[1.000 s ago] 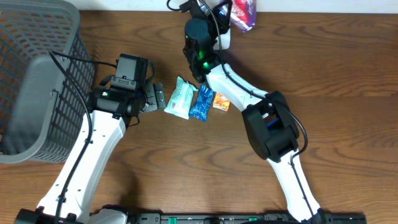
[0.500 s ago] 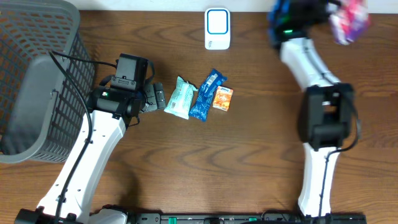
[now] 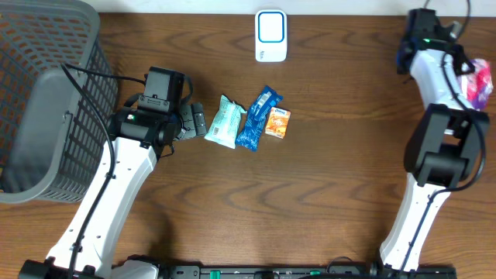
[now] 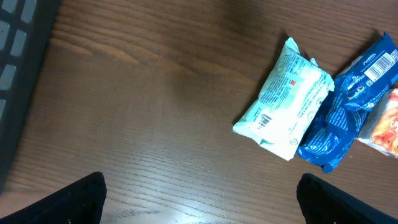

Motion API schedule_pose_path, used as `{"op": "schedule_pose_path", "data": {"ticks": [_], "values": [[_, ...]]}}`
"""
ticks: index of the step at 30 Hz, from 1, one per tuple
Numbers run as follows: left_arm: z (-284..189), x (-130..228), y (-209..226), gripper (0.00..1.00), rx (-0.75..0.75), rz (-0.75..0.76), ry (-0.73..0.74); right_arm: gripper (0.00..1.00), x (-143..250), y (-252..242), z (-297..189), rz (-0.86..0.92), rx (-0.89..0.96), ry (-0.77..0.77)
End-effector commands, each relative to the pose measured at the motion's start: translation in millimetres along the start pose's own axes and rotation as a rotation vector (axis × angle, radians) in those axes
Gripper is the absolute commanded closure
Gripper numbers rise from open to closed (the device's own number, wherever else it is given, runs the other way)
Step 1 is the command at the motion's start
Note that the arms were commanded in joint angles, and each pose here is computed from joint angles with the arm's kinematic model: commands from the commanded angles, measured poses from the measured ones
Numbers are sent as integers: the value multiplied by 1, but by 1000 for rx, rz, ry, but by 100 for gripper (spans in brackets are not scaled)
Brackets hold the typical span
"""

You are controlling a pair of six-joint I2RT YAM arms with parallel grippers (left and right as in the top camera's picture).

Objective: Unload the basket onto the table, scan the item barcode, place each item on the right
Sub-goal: 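Carry the purple box to the right edge of the table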

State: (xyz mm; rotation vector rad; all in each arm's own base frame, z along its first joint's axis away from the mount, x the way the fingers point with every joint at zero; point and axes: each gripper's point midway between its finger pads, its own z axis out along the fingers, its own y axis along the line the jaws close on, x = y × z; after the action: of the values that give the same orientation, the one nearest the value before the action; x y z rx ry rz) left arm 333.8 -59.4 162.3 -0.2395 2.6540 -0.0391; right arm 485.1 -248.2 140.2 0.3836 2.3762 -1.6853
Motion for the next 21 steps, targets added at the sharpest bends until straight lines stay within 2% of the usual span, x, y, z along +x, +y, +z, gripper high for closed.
{"op": "schedule_pose_path", "data": {"ticks": [1,3,4,9,13,17,21], "values": [[0,-2,2,2,-13,-15,-5,28,9,-11,18,113,-66,41],[0,-2,2,2,-13,-15,-5,7,16,3,21,94,-161,59],[0,-2,2,2,-13,-15,-5,1,18,11,21,87,-207,66],[0,-2,2,2,-13,-15,-5,1,28,47,4,123,-430,107],[0,-2,2,2,-13,-15,-5,1,19,64,-28,136,-607,79],[0,-2,2,2,-13,-15,-5,1,-5,40,-59,212,-696,1],[0,-2,2,2,-13,-15,-5,2,-30,6,-100,321,-902,-102]]}}
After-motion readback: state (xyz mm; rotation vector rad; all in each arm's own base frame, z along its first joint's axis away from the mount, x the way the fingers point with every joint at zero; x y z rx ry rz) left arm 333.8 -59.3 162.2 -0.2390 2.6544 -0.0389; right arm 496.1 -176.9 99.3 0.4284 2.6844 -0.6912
